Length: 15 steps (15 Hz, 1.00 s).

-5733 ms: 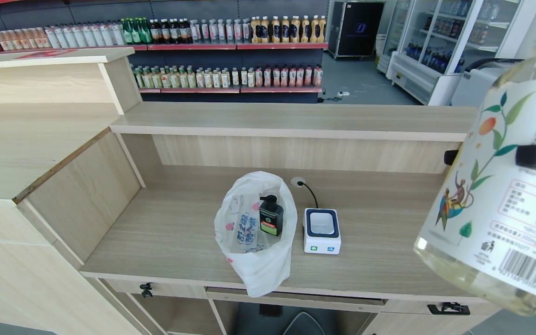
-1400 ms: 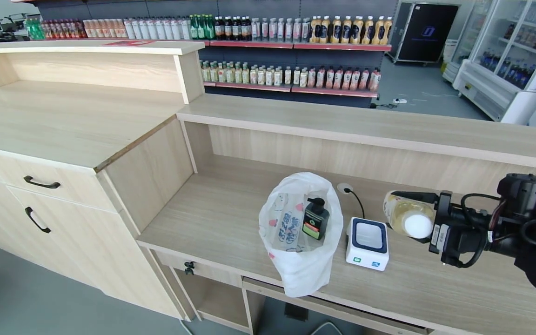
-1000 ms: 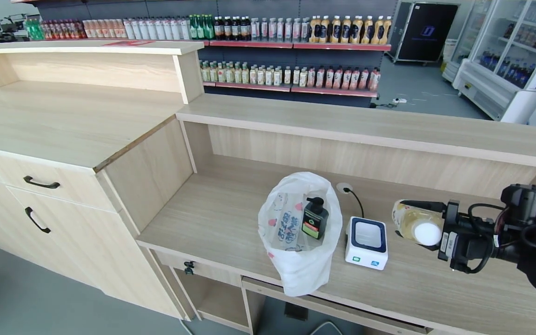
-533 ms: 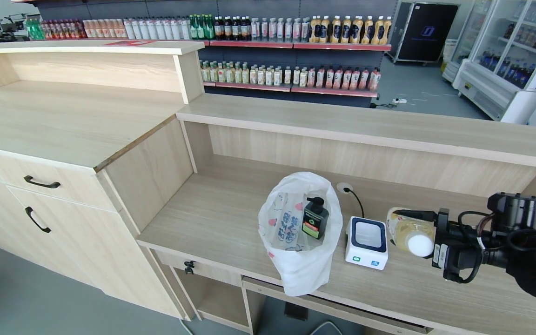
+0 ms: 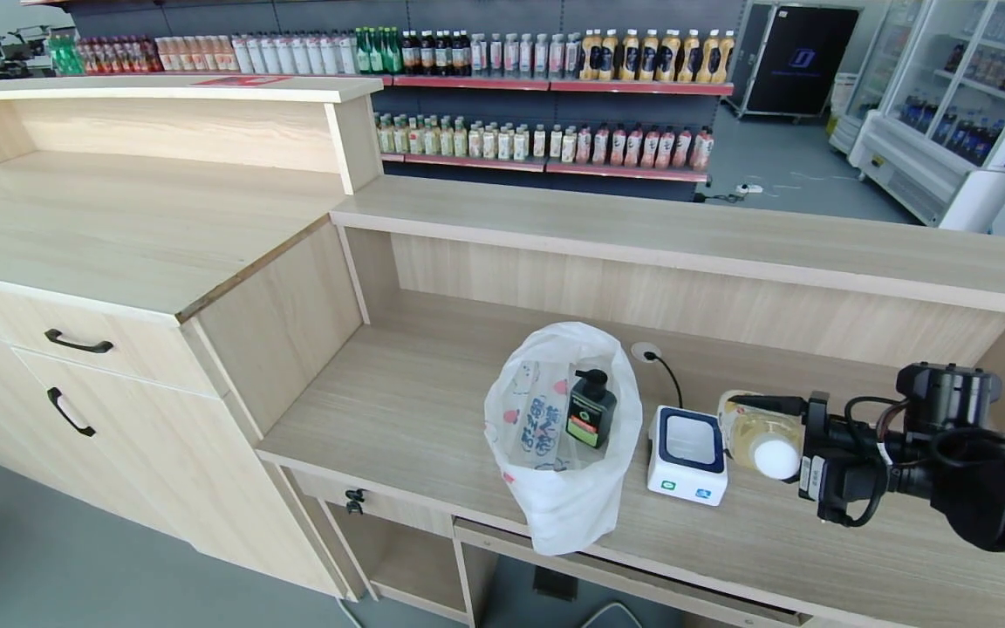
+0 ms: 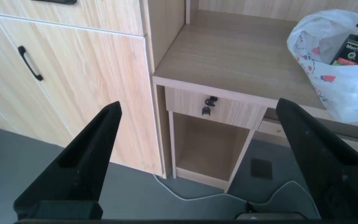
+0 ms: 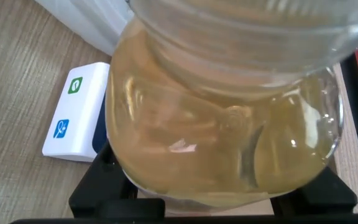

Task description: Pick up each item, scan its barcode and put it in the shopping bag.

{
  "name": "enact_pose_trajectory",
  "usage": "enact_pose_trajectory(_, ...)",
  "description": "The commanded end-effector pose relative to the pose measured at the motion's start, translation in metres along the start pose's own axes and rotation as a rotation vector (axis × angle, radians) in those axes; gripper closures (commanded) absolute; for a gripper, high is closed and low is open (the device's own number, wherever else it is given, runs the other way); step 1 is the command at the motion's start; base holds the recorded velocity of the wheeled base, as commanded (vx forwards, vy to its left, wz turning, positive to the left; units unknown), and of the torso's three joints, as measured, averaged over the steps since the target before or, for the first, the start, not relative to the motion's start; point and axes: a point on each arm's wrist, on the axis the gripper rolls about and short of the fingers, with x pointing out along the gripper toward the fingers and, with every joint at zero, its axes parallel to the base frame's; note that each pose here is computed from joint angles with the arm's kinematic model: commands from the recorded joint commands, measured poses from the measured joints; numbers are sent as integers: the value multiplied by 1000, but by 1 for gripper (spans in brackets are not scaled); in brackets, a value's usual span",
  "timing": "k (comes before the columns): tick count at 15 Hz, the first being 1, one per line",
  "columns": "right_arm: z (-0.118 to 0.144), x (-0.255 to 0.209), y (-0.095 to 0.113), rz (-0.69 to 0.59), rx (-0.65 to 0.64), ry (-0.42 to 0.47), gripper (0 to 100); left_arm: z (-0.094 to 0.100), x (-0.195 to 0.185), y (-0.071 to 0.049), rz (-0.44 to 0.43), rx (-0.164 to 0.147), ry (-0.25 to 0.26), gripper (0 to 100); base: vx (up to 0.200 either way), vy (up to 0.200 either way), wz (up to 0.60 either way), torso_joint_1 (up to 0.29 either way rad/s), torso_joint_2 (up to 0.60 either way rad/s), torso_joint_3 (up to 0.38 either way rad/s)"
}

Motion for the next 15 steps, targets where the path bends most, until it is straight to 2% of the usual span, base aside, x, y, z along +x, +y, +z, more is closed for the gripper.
enact_pose_trajectory(1, -3, 3, 1, 1, 1, -3, 100, 0, 0, 0, 0, 0, -1, 0, 0, 0, 0, 0, 0, 0)
enact_pose_trajectory(11, -10, 20, 1, -7, 6, -34, 100, 0, 0, 0, 0, 0, -1, 0, 0, 0, 0, 0, 0, 0)
enact_pose_trajectory(15, -10, 31, 8, 0, 19, -57, 100, 0, 0, 0, 0, 0, -1, 0, 0, 0, 0, 0, 0, 0)
